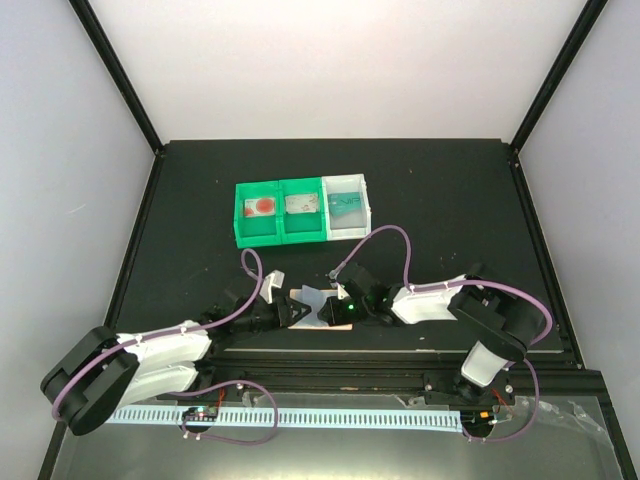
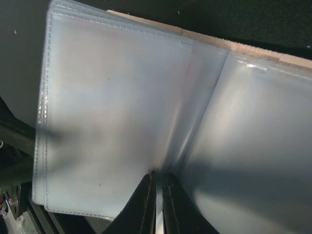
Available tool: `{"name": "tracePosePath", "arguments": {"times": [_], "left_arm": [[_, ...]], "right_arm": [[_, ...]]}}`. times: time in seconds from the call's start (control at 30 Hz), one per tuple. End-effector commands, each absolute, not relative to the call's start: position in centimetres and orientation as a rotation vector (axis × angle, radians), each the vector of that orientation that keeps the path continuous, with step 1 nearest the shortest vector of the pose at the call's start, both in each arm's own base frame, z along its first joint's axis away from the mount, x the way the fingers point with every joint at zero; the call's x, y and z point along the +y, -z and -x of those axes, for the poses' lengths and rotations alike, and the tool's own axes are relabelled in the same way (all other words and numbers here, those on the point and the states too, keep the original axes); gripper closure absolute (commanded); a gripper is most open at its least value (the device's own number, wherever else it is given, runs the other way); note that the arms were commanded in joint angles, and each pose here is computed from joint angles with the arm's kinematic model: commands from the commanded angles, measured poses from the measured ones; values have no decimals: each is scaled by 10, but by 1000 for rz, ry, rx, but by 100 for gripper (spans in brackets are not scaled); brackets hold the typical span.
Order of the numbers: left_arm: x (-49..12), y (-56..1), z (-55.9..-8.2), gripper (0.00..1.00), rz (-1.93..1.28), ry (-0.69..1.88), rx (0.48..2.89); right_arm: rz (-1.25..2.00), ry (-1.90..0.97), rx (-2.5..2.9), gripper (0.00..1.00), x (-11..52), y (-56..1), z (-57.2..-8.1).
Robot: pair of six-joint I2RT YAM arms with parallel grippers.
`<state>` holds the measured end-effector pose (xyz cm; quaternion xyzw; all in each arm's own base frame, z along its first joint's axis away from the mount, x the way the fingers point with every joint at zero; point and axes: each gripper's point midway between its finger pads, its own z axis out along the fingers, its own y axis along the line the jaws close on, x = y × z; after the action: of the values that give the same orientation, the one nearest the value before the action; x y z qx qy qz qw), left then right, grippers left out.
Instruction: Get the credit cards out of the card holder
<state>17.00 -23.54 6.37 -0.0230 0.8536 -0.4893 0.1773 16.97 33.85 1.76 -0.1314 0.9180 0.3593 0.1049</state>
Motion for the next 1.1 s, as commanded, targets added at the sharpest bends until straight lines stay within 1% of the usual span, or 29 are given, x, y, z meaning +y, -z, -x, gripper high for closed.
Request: {"name": "tracePosePath", "arguments": {"times": [0.0,0.07,0.13,0.4,0.83,0.97,1.07], "left_arm": [[-246,-86,-174,59,-17,1419,2359],[-247,-89,-174,54,-19,1424,2350],[-248,-92,-173,53,-24,1426,2346],[-245,-95,-170,57,-29,1406,2345],[-249,-86,-172,54,-39,1386,2377],[-252,-84,-172,60,-51,1390,2383],[-253,-84,-172,68,-58,1388,2385]], "right_arm": [[382,-1042,2700,93,334,-16,-167],[383,-1041,2698,92,334,-16,-168],[387,-1046,2698,93,334,-16,-167],[390,-1043,2684,92,333,-20,-168],[389,-1059,2685,93,334,-19,-167],[393,-1074,2683,93,336,-20,-166],[390,-1085,2677,93,337,-21,-166]]}}
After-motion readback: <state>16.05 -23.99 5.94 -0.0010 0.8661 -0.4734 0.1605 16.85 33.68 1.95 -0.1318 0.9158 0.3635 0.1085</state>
